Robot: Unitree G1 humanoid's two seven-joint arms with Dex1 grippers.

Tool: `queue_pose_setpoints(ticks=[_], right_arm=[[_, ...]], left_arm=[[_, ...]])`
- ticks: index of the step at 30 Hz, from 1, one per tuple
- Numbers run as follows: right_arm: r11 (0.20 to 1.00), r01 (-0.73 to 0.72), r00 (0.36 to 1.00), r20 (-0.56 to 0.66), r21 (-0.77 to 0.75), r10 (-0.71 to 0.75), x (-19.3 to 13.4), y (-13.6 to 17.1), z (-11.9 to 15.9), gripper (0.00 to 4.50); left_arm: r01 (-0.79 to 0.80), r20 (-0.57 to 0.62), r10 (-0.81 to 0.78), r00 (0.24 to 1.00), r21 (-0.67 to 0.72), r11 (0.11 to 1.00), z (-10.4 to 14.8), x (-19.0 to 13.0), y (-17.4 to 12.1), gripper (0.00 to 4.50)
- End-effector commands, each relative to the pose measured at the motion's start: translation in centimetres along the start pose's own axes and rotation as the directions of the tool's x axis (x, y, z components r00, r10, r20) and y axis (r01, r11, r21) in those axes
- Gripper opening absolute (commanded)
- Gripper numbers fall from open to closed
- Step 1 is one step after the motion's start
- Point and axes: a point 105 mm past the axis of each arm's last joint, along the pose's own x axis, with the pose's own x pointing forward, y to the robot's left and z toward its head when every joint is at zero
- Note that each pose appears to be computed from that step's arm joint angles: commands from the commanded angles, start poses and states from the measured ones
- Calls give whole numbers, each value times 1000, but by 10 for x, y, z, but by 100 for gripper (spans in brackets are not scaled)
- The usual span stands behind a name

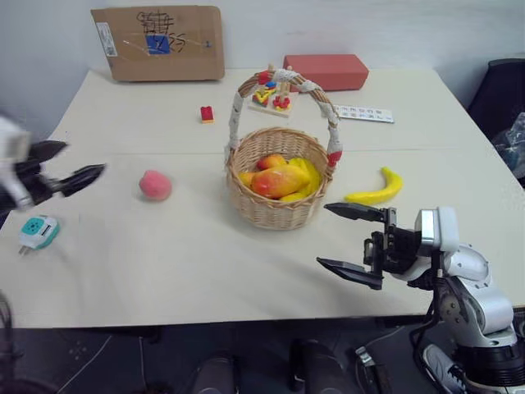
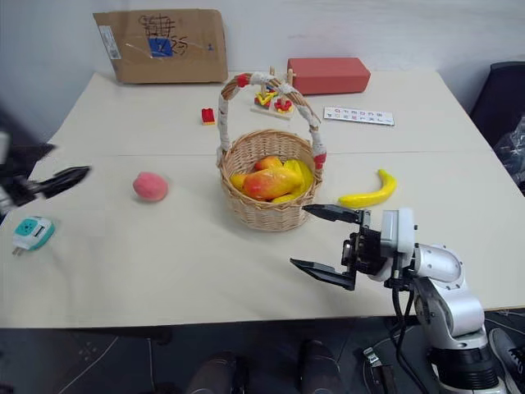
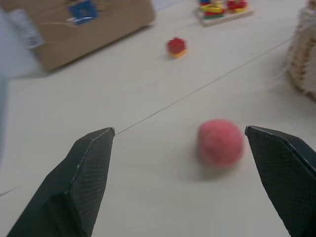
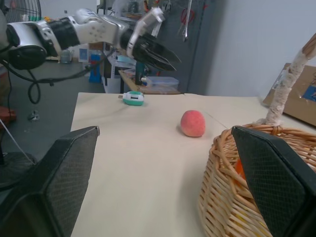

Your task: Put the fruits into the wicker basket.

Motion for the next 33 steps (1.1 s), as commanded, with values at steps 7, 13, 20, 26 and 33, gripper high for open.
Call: queue_pose_setpoints(ticks=[7,13,20,26,33], right_arm=[[996,42,997,61,-83,-37,16,-7,17,450],[993,82,996,54,-89,-77,14,-6,19,450],[985,131,991,31,-110,-128,6,-11,19,450],[964,229,973,-4,-136,-232,-13,-20,23,450],[944,291,954,-33,-155,-299,-25,-18,25,450]], left_arm=[[36,-248,-48,967,-54,998,-45,85,-16,446],[34,-295,-50,954,-59,998,-55,83,-12,288],[151,-27,-152,988,-53,987,-17,70,-17,231],[589,298,-646,702,265,763,93,54,-131,231],[612,231,-661,714,252,749,108,104,-188,231]])
